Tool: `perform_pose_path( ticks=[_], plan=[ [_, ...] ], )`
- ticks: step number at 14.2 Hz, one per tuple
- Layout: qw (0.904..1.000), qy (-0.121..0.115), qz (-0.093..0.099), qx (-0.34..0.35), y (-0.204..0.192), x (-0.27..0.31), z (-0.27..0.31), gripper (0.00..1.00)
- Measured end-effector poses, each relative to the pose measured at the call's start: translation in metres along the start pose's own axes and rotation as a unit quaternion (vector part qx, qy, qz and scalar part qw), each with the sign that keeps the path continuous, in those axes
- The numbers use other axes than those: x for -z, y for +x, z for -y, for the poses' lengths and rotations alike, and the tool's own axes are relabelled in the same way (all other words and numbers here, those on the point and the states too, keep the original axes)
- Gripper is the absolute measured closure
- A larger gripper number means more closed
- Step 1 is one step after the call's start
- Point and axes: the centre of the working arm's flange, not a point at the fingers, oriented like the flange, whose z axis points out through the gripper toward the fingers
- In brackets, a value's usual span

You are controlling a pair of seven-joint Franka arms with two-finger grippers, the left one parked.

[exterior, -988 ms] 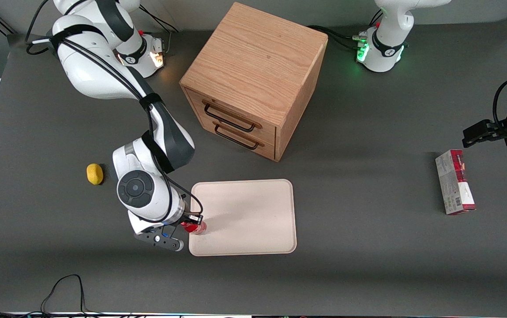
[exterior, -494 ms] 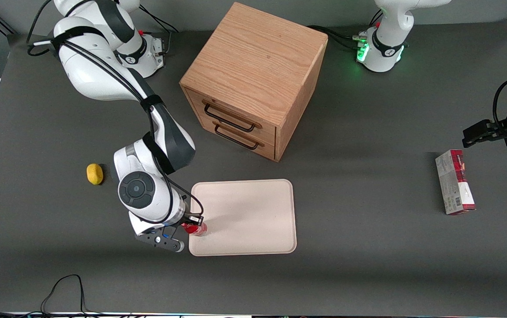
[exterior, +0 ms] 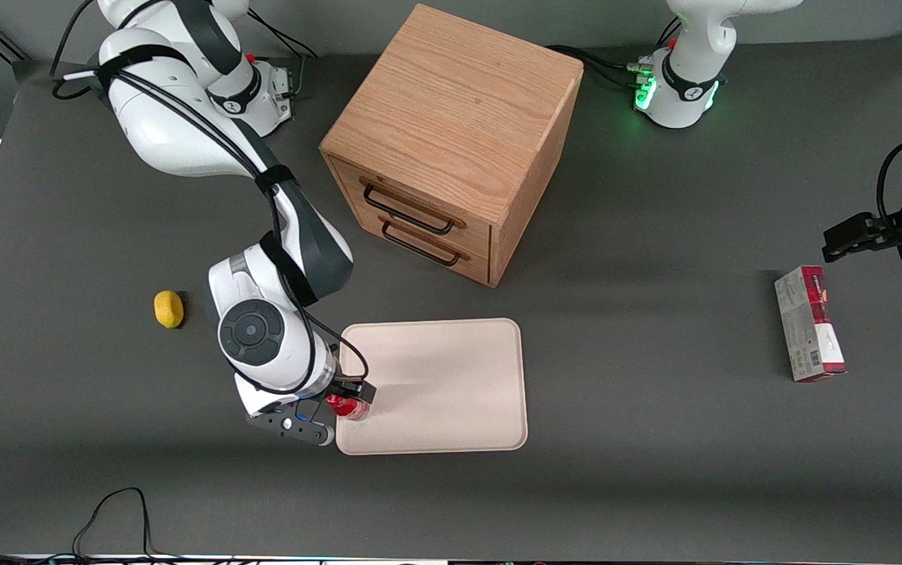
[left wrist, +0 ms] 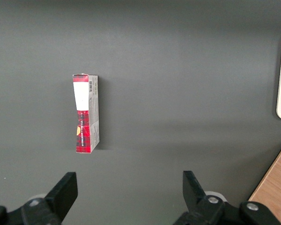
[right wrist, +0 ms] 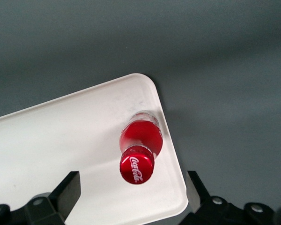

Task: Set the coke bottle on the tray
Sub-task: 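Lower the red bottle onto the tray's edge and release it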

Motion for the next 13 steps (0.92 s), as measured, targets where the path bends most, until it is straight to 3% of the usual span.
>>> perform_pose_path(
  ticks=[5, 9, 13],
  plan=[
    [0.9999, 0.004, -0.009, -0.005, 0.005, 0.017, -0.004, 0.00],
    [0.9985, -0.036, 0.030, 0.028, 0.007, 0.058, -0.051, 0.00],
    [0.9893, -0.037, 0.074, 0.120, -0.002, 0.118, -0.151, 0.00]
  ],
)
